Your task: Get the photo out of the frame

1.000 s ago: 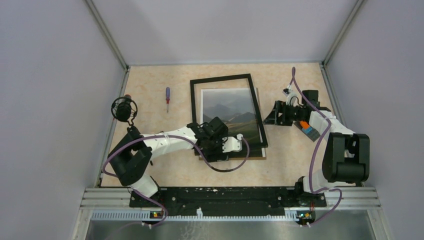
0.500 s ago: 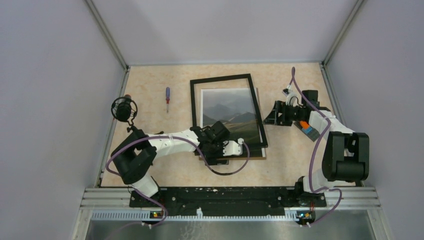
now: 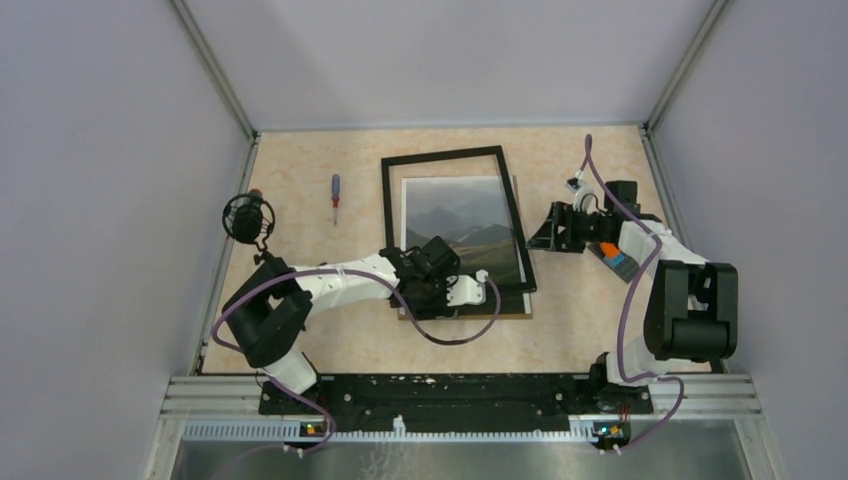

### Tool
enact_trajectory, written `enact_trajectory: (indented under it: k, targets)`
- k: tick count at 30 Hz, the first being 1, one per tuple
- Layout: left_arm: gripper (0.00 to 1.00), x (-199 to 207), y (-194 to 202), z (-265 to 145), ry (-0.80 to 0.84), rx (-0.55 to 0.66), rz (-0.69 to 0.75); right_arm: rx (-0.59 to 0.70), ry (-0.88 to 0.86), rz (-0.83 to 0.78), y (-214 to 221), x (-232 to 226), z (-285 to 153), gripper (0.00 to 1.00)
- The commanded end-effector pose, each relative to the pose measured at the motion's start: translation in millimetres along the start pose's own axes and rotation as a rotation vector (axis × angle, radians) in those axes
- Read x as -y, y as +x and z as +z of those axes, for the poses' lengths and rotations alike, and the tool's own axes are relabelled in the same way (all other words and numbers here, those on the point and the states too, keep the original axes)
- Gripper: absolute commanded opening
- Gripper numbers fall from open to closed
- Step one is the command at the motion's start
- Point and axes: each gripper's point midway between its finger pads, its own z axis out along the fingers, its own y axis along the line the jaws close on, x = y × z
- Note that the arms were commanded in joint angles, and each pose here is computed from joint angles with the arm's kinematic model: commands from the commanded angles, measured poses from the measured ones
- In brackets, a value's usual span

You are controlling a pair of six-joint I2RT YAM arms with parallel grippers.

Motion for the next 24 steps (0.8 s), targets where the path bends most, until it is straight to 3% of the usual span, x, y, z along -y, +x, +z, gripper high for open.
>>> enact_trajectory:
  k: [1,7,20,24]
  targets:
    - [0.68,-25.1,-18.3,-7.7,-0.044,0.060,-0.012,0.023,-0.024,-0.036,-6.9,0.5,0.5,0.77]
    - [0.63,-37.1,-17.6,-6.4,-0.059,0.067,-0.029,0.021,-0.030,-0.028,-6.3,0.9,0.7,0.77]
    - [0.61,-77.0,-11.8,6.1,-0.119,0.072,-0.105,0.017,-0.042,-0.027,-4.8,1.1,0.2,0.77]
    - [0.69,-80.4,-15.3,-3.8,-0.134,0.090,-0.114,0.020,-0.056,-0.032,-4.6,-3.1,-1.5,0.77]
